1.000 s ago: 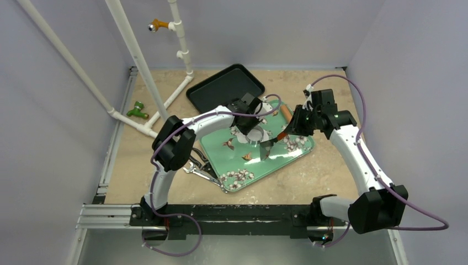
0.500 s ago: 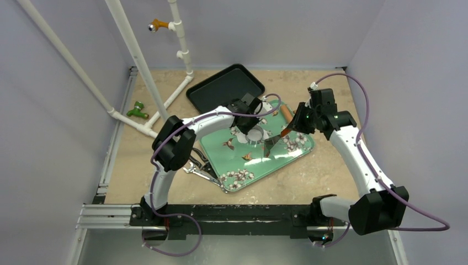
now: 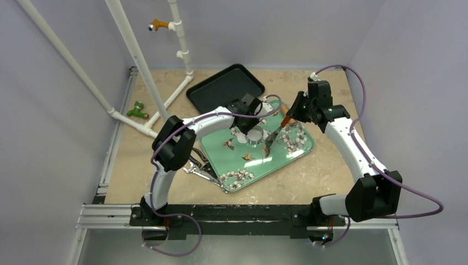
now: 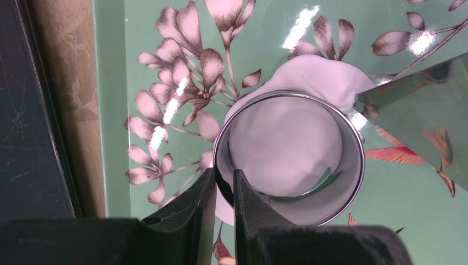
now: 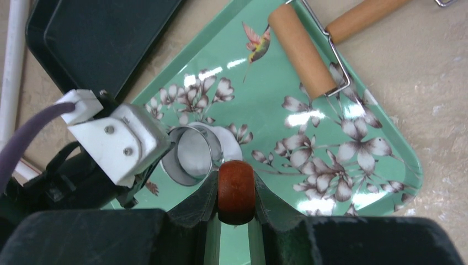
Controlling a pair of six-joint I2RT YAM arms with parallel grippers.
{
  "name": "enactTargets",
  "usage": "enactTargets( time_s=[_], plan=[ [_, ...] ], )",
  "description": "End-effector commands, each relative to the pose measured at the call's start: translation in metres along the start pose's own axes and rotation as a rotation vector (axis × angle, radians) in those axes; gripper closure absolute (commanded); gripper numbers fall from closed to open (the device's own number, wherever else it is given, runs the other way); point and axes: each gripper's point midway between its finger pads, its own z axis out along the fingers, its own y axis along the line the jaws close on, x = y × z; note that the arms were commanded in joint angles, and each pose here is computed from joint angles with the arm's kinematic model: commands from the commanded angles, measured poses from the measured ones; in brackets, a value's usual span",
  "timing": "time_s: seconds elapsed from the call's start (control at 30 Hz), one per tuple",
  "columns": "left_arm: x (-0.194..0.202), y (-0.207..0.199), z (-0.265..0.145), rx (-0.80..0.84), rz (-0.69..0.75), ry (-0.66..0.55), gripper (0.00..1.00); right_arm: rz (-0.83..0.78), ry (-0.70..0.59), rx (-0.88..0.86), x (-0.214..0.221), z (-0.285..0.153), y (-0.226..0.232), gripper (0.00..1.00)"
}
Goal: Roll out the dumpling wrappers from the dough
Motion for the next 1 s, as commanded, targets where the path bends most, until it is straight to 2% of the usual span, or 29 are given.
enactTargets(
  time_s=[0.0,0.17,0.43,0.6,0.77,0.97],
  plan=[
    [0.015,0.003,0.000,-0.005,0.046,0.042,0.97,0.038,-0.206,0.019,-0.048,0.005,0.000,1.00],
    [0.014,0.003,0.000,-0.009,0.049,0.040,0.97,0.062,-0.294,-0.054,-0.057,-0.001,0.010,1.00],
    [0.013,0.004,0.001,-0.013,0.050,0.038,0.97,0.069,-0.414,-0.141,-0.047,-0.020,0.008,1.00],
    [0.013,0.003,0.002,-0.010,0.049,0.038,0.97,0.145,-0.480,-0.186,-0.035,-0.008,0.001,1.00],
    [0.013,0.003,0.001,-0.009,0.052,0.037,0.97,0.149,-0.513,-0.154,-0.034,0.000,-0.008,1.00],
    [0.014,0.001,0.001,-0.007,0.061,0.038,0.97,0.183,-0.629,-0.107,-0.047,-0.004,-0.022,1.00]
  ],
)
